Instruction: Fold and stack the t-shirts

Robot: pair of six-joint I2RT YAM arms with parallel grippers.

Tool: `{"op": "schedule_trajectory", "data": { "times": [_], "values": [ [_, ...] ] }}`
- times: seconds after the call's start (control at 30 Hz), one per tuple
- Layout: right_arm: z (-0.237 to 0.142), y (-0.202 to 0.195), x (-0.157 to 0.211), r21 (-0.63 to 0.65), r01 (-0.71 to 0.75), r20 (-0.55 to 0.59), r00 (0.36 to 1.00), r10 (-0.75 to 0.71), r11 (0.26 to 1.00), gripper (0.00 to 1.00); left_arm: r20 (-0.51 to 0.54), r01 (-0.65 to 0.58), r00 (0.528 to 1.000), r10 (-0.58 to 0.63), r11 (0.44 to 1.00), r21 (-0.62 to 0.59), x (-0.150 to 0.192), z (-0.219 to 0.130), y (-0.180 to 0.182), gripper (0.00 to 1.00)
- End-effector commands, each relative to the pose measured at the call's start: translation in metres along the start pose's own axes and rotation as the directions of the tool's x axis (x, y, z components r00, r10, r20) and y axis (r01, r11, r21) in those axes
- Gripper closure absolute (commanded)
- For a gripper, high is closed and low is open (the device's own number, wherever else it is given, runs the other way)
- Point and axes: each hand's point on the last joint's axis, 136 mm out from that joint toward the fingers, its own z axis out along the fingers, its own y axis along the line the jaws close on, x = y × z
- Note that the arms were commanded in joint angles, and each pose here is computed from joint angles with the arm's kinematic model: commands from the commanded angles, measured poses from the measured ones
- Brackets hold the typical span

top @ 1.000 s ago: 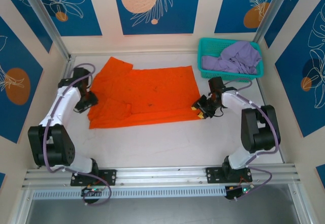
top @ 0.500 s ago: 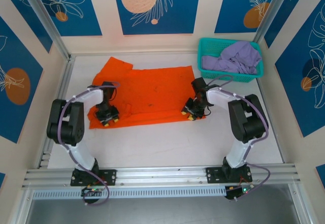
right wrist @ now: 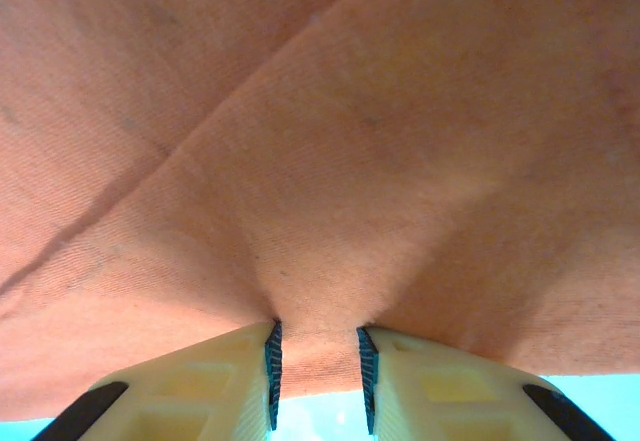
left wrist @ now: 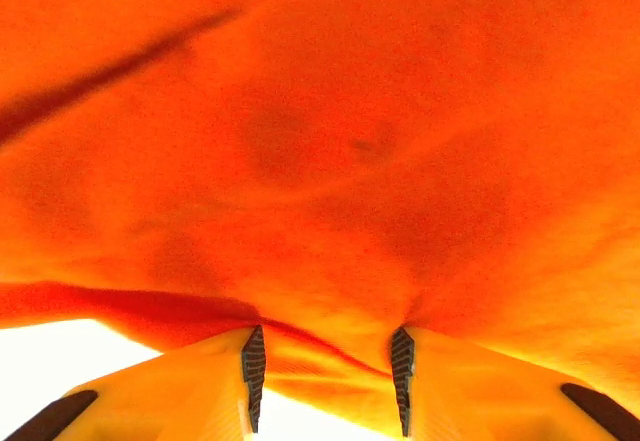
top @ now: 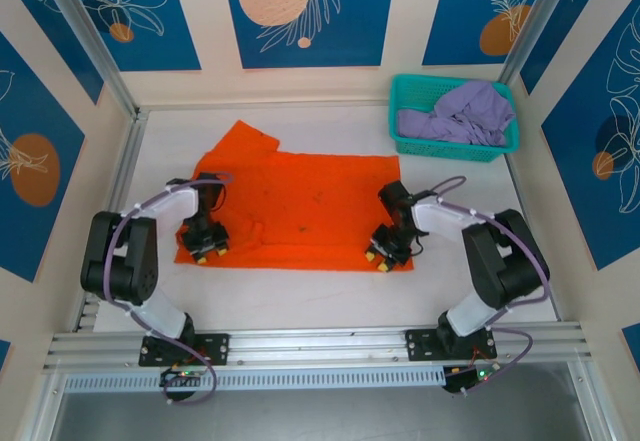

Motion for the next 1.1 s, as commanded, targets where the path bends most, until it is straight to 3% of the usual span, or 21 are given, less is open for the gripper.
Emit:
{"op": "schedule_trajectory", "data": {
  "times": [0.0, 0.2, 0.4, 0.5, 0.67, 0.8, 0.97, 1.07],
  "values": [
    [0.007, -0.047, 0.023, 0.11, -0.118, -0.052, 0.991, 0.124, 0.987, 0.69, -0.055, -0.023, 0.998, 0.02, 0.999, -0.048, 0.03, -0.004, 0.021, 0.6],
    [0.002, -0.077, 0.037, 0.091, -0.174, -0.048, 0.983, 0.179, 0.981, 0.68, -0.103, -0.005, 0.995, -0.001, 0.999, -0.054, 0.057, -0.004, 0.028, 0.59],
    [0.002, -0.079, 0.05, 0.091, -0.128, -0.088, 0.987, 0.136, 0.988, 0.66, -0.17, 0.069, 0.982, -0.078, 0.996, -0.062, 0.079, 0.005, 0.034, 0.61],
    [-0.005, -0.072, 0.048, 0.075, -0.066, -0.063, 0.996, 0.07, 0.995, 0.64, -0.108, 0.081, 0.991, -0.084, 0.996, -0.026, 0.072, -0.013, 0.03, 0.61],
    [-0.025, -0.062, 0.041, 0.021, -0.02, 0.026, 0.999, 0.019, 1.0, 0.58, 0.08, 0.083, 0.993, -0.083, 0.997, -0.001, 0.03, -0.079, 0.021, 0.57],
    [-0.044, -0.043, 0.03, -0.056, 0.055, 0.123, 0.991, -0.047, 0.997, 0.54, 0.143, 0.004, 0.99, -0.016, 0.996, 0.091, 0.005, -0.102, -0.016, 0.59],
    [-0.058, 0.0, 0.031, -0.219, 0.21, 0.161, 0.971, -0.177, 0.953, 0.51, 0.127, -0.132, 0.985, 0.116, 0.983, 0.131, 0.008, -0.079, -0.069, 0.64],
    [-0.054, 0.016, 0.034, -0.238, 0.27, 0.157, 0.959, -0.237, 0.933, 0.51, 0.079, -0.155, 0.986, 0.147, 0.982, 0.106, 0.015, -0.05, -0.08, 0.65]
  ]
}}
